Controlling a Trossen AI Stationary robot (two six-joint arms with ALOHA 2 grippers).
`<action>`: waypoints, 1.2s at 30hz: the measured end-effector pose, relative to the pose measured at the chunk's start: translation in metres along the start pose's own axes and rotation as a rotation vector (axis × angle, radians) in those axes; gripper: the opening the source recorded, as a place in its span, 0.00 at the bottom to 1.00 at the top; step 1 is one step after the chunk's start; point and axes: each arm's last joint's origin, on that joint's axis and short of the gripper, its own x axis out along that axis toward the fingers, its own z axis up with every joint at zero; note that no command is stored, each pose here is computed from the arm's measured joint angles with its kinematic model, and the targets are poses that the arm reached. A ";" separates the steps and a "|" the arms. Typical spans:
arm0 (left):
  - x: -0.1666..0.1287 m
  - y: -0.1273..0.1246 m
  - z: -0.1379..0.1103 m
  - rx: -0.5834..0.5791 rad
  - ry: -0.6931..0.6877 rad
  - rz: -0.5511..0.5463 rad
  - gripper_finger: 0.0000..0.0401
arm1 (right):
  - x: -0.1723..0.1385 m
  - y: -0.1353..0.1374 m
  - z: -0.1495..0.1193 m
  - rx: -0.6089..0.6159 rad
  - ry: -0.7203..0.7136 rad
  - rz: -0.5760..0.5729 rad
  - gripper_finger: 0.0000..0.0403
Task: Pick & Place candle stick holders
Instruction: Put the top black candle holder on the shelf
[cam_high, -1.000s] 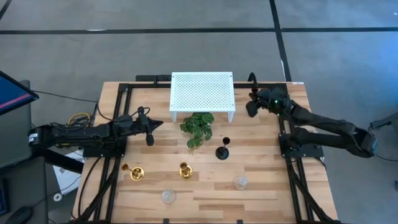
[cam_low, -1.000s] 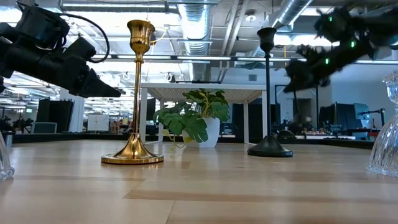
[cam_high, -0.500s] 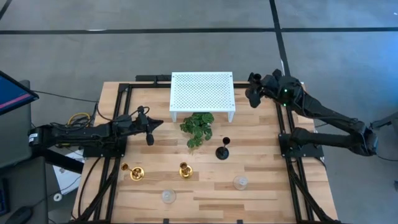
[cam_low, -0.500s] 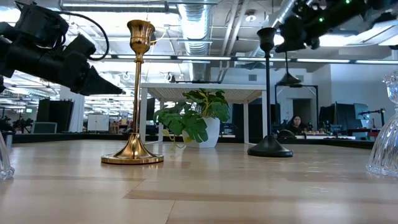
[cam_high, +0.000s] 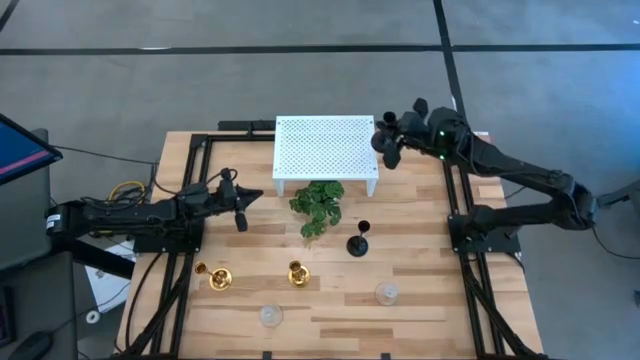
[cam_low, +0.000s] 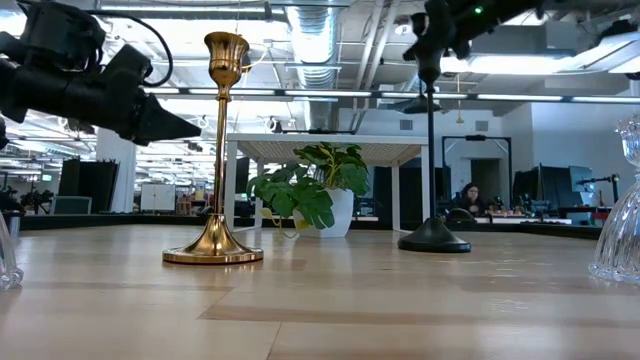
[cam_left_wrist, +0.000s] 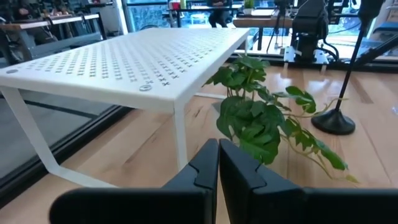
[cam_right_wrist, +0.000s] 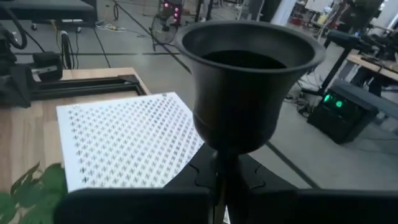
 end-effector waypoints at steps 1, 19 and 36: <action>0.000 0.000 0.000 -0.001 -0.005 0.000 0.04 | 0.003 0.001 0.003 -0.004 -0.001 0.003 0.00; 0.000 0.000 0.006 -0.006 -0.057 0.004 0.04 | 0.102 -0.040 0.006 0.039 0.114 0.000 0.00; 0.000 0.000 0.006 -0.006 -0.062 0.004 0.04 | 0.115 -0.076 -0.021 0.214 0.087 0.108 0.00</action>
